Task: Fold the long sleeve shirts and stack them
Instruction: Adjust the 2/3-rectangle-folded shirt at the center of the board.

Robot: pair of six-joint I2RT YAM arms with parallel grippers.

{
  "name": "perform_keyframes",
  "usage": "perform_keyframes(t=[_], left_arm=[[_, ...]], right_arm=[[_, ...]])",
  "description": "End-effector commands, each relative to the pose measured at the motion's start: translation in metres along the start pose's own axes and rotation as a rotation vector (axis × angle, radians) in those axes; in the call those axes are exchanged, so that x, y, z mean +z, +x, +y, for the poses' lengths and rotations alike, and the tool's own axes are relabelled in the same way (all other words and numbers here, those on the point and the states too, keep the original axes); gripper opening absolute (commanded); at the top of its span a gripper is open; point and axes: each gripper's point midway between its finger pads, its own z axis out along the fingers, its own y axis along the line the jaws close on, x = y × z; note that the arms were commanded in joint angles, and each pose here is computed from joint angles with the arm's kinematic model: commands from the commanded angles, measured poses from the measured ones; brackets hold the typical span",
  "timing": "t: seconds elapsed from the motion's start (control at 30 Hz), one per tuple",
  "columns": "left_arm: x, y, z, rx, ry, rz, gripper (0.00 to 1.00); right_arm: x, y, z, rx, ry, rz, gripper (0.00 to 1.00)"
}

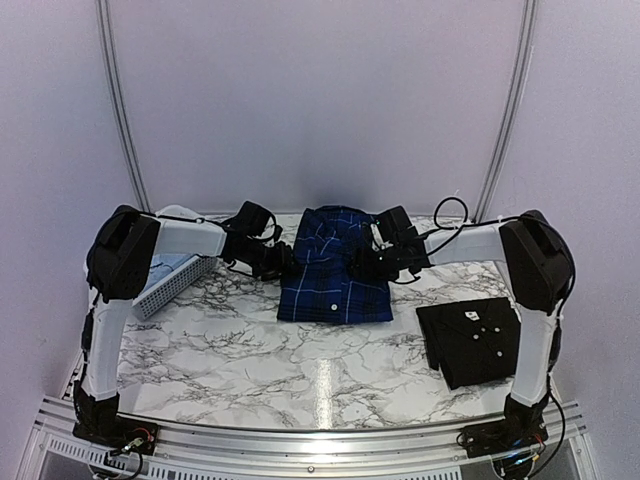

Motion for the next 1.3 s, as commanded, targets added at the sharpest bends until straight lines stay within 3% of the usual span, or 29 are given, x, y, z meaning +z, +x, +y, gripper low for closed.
perform_keyframes(t=[0.0, 0.17, 0.43, 0.63, 0.7, 1.03, 1.27], left_arm=[[-0.003, -0.011, -0.020, 0.017, 0.058, 0.002, 0.48], [-0.008, -0.016, -0.035, 0.046, 0.100, -0.009, 0.34], [-0.005, -0.017, -0.037, 0.069, 0.107, -0.014, 0.30], [-0.004, -0.021, -0.032, 0.075, 0.080, -0.034, 0.51], [-0.007, -0.026, -0.031, 0.085, 0.067, -0.053, 0.53], [0.000, -0.034, -0.027, 0.096, 0.055, -0.053, 0.50], [0.004, -0.036, -0.026, 0.097, 0.051, -0.051, 0.39]], right_arm=[[-0.012, -0.021, 0.013, -0.047, -0.007, -0.042, 0.76], [-0.037, -0.036, 0.014, -0.072, 0.011, -0.087, 0.81], [-0.069, -0.043, -0.026, -0.011, 0.063, -0.133, 0.78], [-0.060, -0.027, -0.050, 0.003, 0.106, -0.087, 0.57], [-0.054, -0.022, -0.054, 0.005, 0.116, -0.071, 0.52], [-0.019, -0.005, -0.060, 0.018, 0.097, 0.002, 0.37], [-0.030, -0.021, -0.053, 0.010, 0.094, -0.034, 0.09]])
